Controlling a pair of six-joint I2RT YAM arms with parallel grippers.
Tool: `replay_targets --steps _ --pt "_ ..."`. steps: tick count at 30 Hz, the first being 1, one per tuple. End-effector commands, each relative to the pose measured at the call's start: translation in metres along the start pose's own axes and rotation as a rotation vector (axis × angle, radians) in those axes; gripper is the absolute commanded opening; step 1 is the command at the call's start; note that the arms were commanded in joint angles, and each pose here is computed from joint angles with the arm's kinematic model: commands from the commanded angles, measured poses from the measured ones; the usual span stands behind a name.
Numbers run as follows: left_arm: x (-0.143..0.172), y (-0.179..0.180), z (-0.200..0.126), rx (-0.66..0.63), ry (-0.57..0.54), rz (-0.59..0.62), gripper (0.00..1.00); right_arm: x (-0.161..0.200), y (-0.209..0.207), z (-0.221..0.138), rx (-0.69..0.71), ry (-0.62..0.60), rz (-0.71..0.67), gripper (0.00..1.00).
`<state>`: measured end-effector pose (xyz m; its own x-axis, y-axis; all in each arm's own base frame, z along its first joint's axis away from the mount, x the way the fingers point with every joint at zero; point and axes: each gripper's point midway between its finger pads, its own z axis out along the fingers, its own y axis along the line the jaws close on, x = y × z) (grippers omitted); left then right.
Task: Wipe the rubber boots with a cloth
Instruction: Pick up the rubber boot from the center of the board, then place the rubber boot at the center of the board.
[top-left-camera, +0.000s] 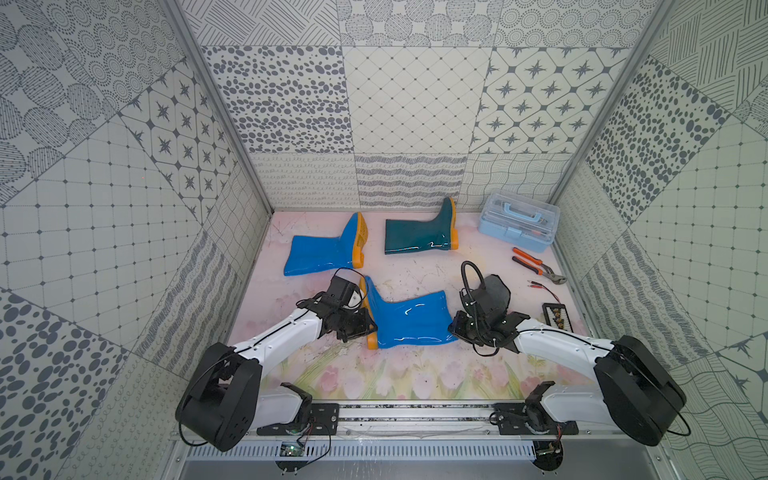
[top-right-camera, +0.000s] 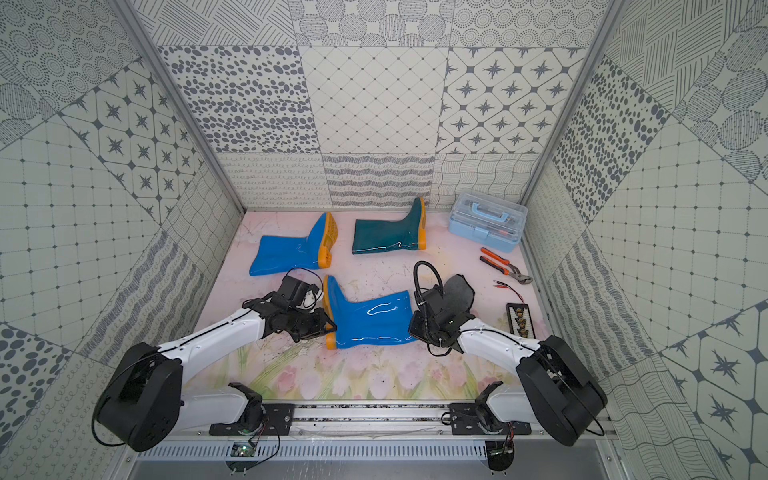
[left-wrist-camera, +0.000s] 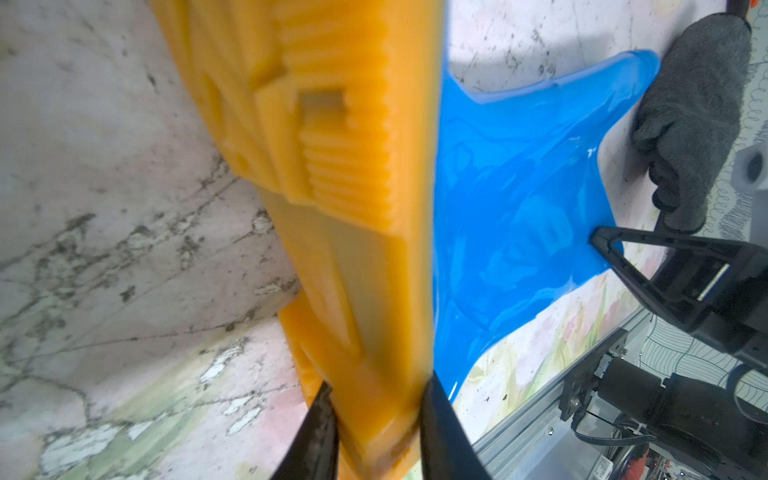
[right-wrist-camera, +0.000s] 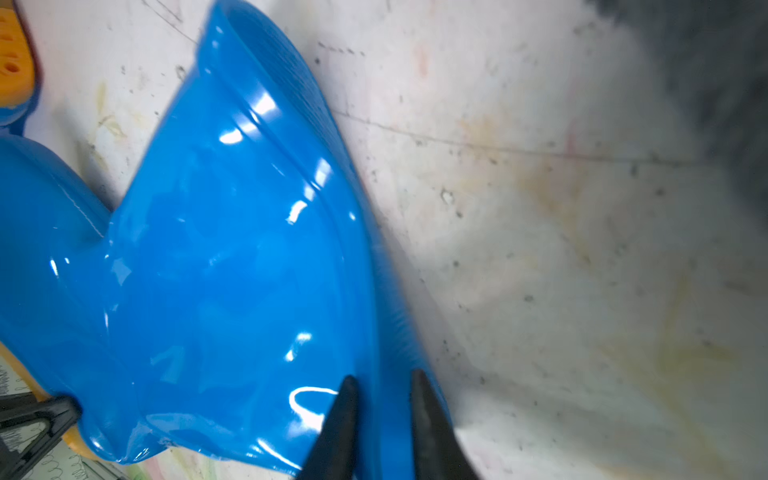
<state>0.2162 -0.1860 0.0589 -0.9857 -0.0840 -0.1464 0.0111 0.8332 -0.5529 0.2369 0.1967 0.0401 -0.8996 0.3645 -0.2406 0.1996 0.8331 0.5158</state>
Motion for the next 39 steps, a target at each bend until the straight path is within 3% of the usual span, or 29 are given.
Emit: replay_targets --steps 1,8,12,17,23,25,32,39 --pt "0.020 0.008 0.002 -0.023 0.052 0.002 0.00 -0.028 0.056 -0.023 -0.184 -0.101 -0.037 0.00" --pt "0.013 -0.005 -0.007 0.008 0.031 0.023 0.04 -0.065 0.113 -0.090 -0.213 -0.208 -0.226 0.00" --pt "0.006 -0.010 -0.017 -0.011 0.014 0.045 0.23 -0.079 0.144 -0.120 -0.260 -0.240 -0.307 0.00" --pt "-0.002 -0.021 -0.028 0.007 -0.018 0.067 0.40 -0.095 0.185 -0.151 -0.311 -0.271 -0.429 0.00" --pt "-0.004 -0.025 -0.028 0.015 -0.014 0.055 0.64 -0.118 0.209 -0.174 -0.311 -0.349 -0.495 0.00" --pt "-0.006 -0.026 -0.027 0.023 -0.022 0.048 0.62 -0.122 0.216 -0.177 -0.335 -0.349 -0.497 0.00" --pt "-0.022 -0.047 -0.020 0.136 -0.063 0.072 0.36 -0.132 0.237 -0.187 -0.346 -0.360 -0.576 0.00" --pt "-0.052 -0.073 -0.016 0.165 -0.092 0.100 0.36 -0.167 0.257 -0.229 -0.311 -0.433 -0.630 0.00"
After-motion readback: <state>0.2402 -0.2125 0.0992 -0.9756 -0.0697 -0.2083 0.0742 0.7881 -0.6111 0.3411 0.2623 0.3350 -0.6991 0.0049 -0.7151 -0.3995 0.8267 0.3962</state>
